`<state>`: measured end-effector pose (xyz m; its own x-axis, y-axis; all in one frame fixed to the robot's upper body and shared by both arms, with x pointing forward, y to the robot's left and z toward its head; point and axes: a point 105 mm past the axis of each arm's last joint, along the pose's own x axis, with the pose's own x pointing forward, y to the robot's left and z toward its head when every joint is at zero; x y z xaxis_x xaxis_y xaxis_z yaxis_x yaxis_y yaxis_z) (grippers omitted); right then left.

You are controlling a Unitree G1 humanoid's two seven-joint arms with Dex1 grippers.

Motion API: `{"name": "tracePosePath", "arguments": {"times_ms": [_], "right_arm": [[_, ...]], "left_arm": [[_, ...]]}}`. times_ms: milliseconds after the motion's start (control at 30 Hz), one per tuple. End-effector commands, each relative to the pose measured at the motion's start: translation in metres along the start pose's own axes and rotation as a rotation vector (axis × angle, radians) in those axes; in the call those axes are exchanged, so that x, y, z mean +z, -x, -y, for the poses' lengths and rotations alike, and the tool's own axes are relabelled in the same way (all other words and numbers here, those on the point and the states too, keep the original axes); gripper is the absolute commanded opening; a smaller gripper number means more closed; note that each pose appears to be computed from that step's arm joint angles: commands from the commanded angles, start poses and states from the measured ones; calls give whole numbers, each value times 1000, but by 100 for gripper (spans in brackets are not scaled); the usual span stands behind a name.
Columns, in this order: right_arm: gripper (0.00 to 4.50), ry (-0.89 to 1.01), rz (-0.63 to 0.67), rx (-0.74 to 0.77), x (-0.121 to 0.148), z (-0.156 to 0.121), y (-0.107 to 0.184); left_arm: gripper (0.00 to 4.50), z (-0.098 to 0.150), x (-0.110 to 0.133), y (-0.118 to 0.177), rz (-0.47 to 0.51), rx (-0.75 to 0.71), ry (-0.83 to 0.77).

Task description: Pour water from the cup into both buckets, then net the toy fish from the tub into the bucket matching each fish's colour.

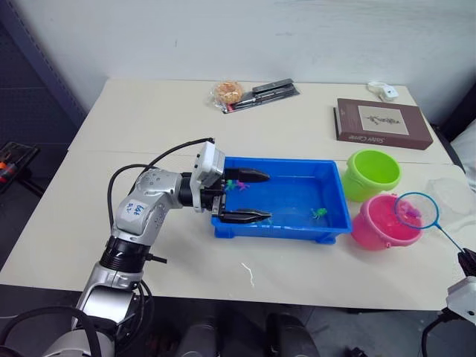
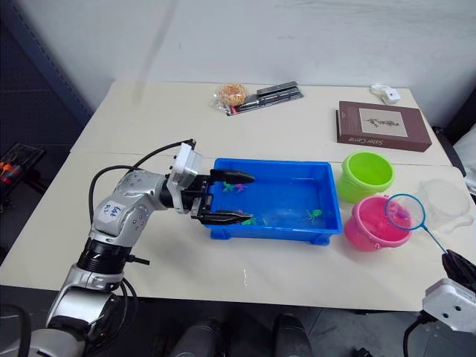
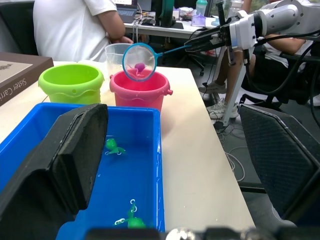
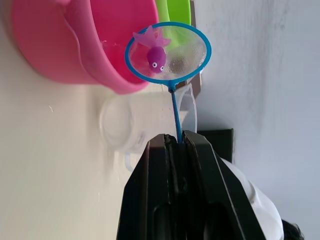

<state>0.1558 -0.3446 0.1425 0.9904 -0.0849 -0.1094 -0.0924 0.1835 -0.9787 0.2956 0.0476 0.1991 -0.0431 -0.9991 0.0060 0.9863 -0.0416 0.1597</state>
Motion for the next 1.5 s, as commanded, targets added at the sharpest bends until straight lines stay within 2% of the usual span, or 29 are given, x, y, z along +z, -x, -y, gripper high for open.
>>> {"name": "tracePosePath", "arguments": {"times_ms": [33,200,267,433,533,600,800,900,967,1133,1233,1333,1500], "right_arm": [[0,92,29,-81,8,7,3],[0,180,-1,-98,3,1,4],[0,191,6,-148,6,8,2],[0,185,53,-94,16,-6,-2],[0,211,-30,-140,-2,3,0],[0,208,19,-116,8,-4,-1],[0,205,36,-143,13,2,-2],[0,129,26,-224,10,21,-1],[0,-20,105,-263,24,38,-5],[0,-486,359,-15,76,51,-21],[0,-645,448,251,108,39,-30],[0,-677,461,439,130,26,-44],[0,-654,438,578,160,17,-77]], "left_arm": [[445,4,7,0,12,0,-35],[445,6,6,-1,14,-6,-31],[445,6,6,-2,14,-8,-30],[445,7,5,-5,18,-18,-26],[445,7,5,-5,19,-16,-28],[445,4,4,-4,17,-5,-28],[445,1,3,-1,13,11,-29],[445,-2,2,3,7,24,-34],[445,-6,1,14,-8,46,-39],[445,-15,-3,56,-78,118,-45],[445,-17,-4,78,-115,160,-54],[445,-19,-6,96,-160,202,-92],[445,-12,-11,114,-210,234,-111]]}}
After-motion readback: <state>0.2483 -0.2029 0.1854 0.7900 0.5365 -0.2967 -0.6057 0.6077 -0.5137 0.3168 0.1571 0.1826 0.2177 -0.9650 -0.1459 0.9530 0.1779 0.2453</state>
